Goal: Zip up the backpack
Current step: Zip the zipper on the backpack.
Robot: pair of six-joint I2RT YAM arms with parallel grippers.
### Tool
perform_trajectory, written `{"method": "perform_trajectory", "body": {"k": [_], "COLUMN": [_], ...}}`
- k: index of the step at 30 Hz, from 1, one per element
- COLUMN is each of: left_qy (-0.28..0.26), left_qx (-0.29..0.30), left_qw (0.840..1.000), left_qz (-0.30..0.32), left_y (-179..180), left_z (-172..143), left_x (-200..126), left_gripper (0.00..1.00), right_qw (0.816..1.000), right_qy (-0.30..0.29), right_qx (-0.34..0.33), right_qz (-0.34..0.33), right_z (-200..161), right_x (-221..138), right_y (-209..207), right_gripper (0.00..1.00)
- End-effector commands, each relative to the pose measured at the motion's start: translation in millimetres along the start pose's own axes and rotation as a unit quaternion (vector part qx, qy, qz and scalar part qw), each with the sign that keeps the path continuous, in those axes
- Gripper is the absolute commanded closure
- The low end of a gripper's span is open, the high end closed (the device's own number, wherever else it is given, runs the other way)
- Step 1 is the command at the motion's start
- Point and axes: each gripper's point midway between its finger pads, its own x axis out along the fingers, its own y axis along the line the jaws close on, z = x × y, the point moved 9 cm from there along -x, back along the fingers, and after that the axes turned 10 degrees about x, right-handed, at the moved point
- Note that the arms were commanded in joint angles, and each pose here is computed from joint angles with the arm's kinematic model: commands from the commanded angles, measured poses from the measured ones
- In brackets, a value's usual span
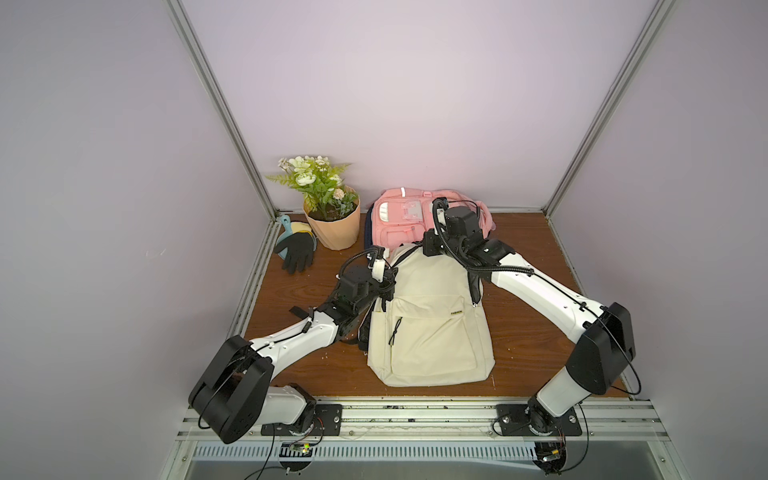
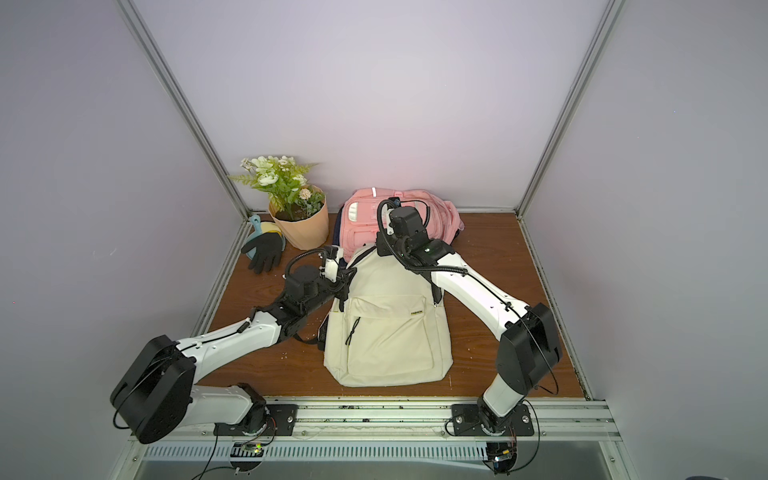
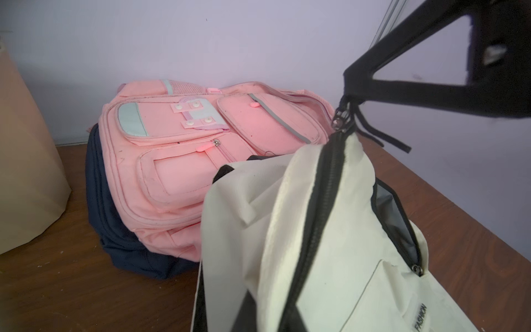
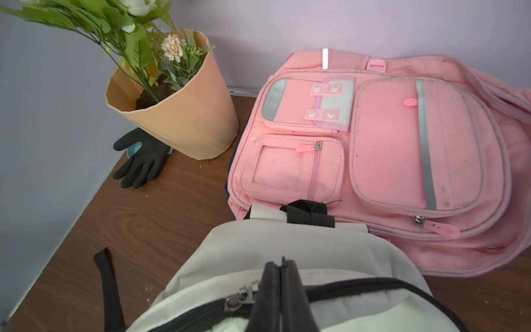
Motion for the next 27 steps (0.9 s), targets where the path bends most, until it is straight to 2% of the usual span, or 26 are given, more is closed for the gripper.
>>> {"method": "perform_trajectory", "body": {"k": [1, 3, 5, 12, 17, 19, 20, 26, 27], "left_qy": [0.013, 0.003, -0.003, -0.020, -0.030, -0.028, -0.025, -0.032, -0.034], "left_qx": [0.005, 0.013, 0.021, 0.037, 0.054, 0.058, 0.059, 0.046, 0.043], "left_qw": [1.000, 1.000, 1.000, 0.999, 0.998, 0.998, 0.998, 0.998, 0.998], "left_qz": [0.015, 0.013, 0.013, 0.012, 0.003, -0.004, -0.006, 0.001, 0.007], "left_y": [6, 6, 6, 7, 6, 5, 5, 6, 7], "left_z": [7, 19, 29, 54, 71, 72, 71, 63, 62], "left_x": [1, 5, 10, 26, 32, 36, 38, 26, 22], "left_gripper": [0.49, 0.31, 0.21, 0.15, 0.16, 0.23, 0.31, 0.75, 0.78], "right_qw": [0.990, 0.986, 0.984, 0.983, 0.983, 0.983, 0.984, 0.990, 0.990], "right_qy": [-0.129, -0.128, -0.126, -0.118, -0.114, -0.113, -0.115, -0.135, -0.136], "right_qx": [0.001, -0.006, 0.000, -0.003, -0.004, -0.003, 0.000, 0.026, 0.028], "right_qz": [0.061, 0.103, 0.125, 0.138, 0.145, 0.142, 0.133, -0.010, -0.020], "right_z": [54, 54, 56, 53, 50, 49, 48, 49, 49], "right_x": [-48, -56, -60, -62, -64, -64, -64, -56, -55], "right_y": [25, 41, 48, 59, 64, 64, 62, 28, 22], "right_gripper": [1.00, 1.00, 1.00, 1.00, 1.00, 1.00, 1.00, 1.00, 1.00]}}
